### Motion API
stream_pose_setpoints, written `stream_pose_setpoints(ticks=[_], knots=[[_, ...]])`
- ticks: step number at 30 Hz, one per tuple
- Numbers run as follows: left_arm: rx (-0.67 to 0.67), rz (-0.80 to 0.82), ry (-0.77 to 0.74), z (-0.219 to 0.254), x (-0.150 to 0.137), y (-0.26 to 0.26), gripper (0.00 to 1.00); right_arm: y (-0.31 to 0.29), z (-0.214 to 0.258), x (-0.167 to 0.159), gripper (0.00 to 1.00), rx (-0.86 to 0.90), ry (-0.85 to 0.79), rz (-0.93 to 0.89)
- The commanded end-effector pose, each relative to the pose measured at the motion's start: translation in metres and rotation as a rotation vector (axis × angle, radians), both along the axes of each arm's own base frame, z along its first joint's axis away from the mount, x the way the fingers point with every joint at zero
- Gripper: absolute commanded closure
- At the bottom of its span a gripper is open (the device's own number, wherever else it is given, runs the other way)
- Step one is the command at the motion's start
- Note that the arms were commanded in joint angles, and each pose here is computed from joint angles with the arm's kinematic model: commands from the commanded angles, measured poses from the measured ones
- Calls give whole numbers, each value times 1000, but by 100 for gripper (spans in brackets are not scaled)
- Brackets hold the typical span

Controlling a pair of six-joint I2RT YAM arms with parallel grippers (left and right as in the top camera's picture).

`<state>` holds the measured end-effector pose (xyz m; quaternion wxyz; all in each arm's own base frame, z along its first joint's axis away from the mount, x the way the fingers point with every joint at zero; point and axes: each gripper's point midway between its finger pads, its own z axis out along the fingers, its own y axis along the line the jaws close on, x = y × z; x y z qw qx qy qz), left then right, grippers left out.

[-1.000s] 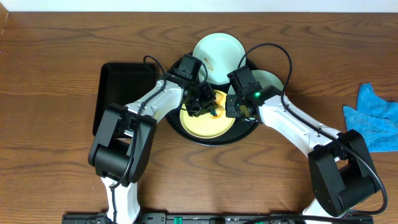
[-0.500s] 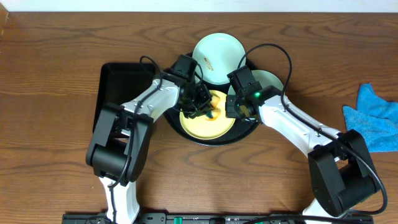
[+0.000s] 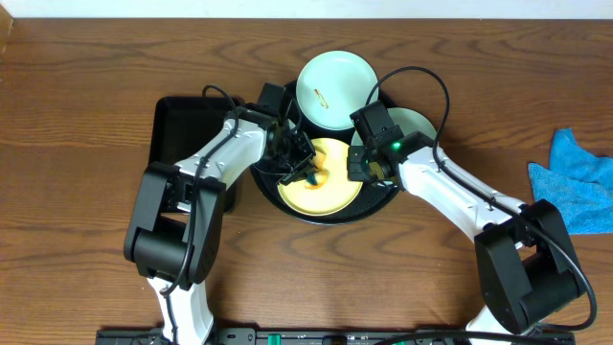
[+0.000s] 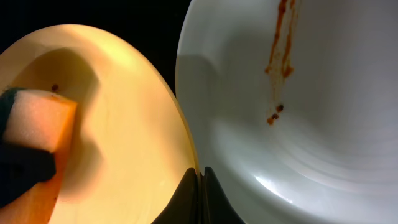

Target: Clean dirty plates on tray and stack at the side

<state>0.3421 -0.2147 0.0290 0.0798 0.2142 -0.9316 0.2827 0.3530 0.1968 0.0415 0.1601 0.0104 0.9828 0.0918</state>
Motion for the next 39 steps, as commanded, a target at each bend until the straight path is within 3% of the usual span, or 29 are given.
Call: stream_pose_setpoints(ticks=[1,8,18,32,39], knots=[[15,10,5,4,-2,14,93,0,1,2,99,-9,-13,9],[16,64,4,13,6,39,92,0,1,2,99,-9,-13,9],[-55,77,-265,87,35,37,93,1,1,3,99,-6,-19,9],[-70,-18,-225,52,26,-17,92,3,2,5,99,0,-29,10],[-57,-10,-199,36,28,-19,93,3,2,5,99,0,-29,10]])
